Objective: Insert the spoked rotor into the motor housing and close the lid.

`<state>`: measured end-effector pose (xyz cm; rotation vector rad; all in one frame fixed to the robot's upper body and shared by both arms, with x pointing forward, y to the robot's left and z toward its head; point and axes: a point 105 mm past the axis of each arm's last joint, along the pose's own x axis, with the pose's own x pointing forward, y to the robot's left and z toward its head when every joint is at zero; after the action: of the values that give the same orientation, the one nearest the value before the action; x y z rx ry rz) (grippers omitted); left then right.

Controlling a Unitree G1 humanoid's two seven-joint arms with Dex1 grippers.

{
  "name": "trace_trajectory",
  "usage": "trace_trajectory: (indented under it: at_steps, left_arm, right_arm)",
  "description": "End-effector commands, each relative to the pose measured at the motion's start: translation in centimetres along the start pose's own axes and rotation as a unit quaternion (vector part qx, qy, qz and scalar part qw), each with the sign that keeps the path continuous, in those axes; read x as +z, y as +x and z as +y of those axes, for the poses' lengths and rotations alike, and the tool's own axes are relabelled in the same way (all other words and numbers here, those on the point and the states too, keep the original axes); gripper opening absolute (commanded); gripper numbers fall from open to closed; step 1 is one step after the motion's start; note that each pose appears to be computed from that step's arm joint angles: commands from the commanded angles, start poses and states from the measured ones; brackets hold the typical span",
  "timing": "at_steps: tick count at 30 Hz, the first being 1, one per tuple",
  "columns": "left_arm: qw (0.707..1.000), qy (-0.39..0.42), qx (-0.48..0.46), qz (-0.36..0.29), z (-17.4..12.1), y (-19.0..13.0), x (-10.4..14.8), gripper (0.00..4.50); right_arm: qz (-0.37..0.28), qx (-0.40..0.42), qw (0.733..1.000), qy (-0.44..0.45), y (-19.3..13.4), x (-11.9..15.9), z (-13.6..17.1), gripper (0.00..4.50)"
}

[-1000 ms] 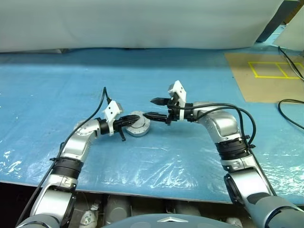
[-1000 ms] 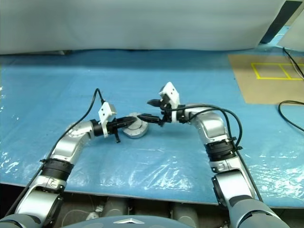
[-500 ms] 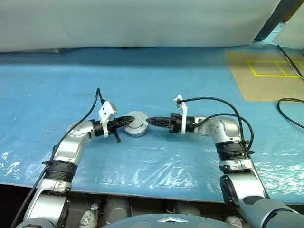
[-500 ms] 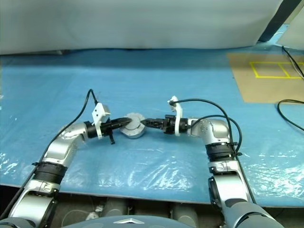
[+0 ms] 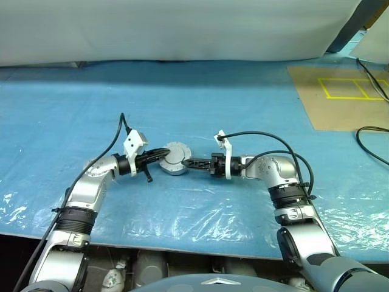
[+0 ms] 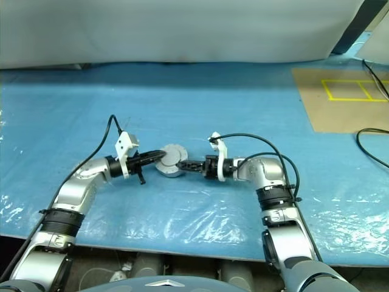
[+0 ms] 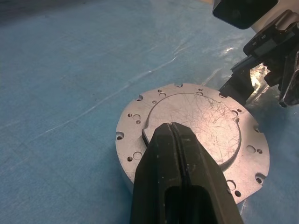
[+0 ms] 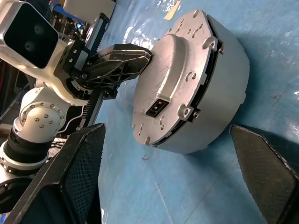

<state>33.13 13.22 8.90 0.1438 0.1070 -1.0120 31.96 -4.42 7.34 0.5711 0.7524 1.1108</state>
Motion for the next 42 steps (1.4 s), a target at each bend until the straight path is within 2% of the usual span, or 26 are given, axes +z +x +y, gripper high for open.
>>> trace_trajectory:
  at_steps: [1, 9, 14, 17, 24, 26, 31, 35, 39, 42]
  left_arm:
    - [0.999, -0.015, 0.001, 0.036, -0.2, 0.0, -1.8, 0.00]
    - [0.999, -0.016, 0.000, 0.037, -0.3, 0.0, -2.1, 0.00]
    - [0.999, -0.015, -0.001, 0.038, -0.2, 0.1, -2.0, 0.00]
    - [0.999, -0.013, 0.002, 0.040, 0.0, 0.1, -2.1, 0.00]
    - [0.999, -0.014, -0.001, 0.041, 0.0, 0.2, -2.2, 0.00]
    - [0.999, -0.013, -0.002, 0.041, 0.0, 0.2, -2.2, 0.00]
    - [0.999, -0.015, -0.003, 0.029, 0.0, 0.1, -1.5, 0.00]
    - [1.000, -0.023, 0.000, -0.007, 0.0, -0.2, 0.5, 0.00]
    - [0.997, -0.038, -0.002, -0.072, -0.3, -0.9, 4.3, 0.00]
    - [0.989, -0.079, 0.008, -0.128, 0.1, -1.7, 7.3, 0.00]
  right_arm:
    - [-0.003, 0.023, 0.999, 0.033, 1.0, -0.6, 0.3, 4.46]
    - [-0.066, 0.050, 0.995, 0.063, 2.3, 2.4, 1.2, 4.46]
    - [-0.064, 0.056, 0.994, 0.075, 2.7, 2.1, 1.4, 4.46]
    - [-0.065, 0.062, 0.993, 0.079, 2.7, 1.8, 1.4, 3.88]
    - [-0.062, 0.068, 0.993, 0.071, 2.4, 1.7, 1.6, 1.60]
    - [-0.057, 0.066, 0.994, 0.067, 2.5, 1.5, 1.6, 1.24]
    - [-0.056, 0.066, 0.994, 0.063, 2.6, 1.4, 1.6, 1.24]
    - [-0.061, 0.061, 0.994, 0.063, 2.6, 1.6, 1.4, 1.24]
    - [-0.065, 0.047, 0.994, 0.072, 2.3, 1.6, 0.9, 1.24]
    - [-0.077, 0.042, 0.993, 0.079, 1.9, 1.8, 0.5, 1.24]
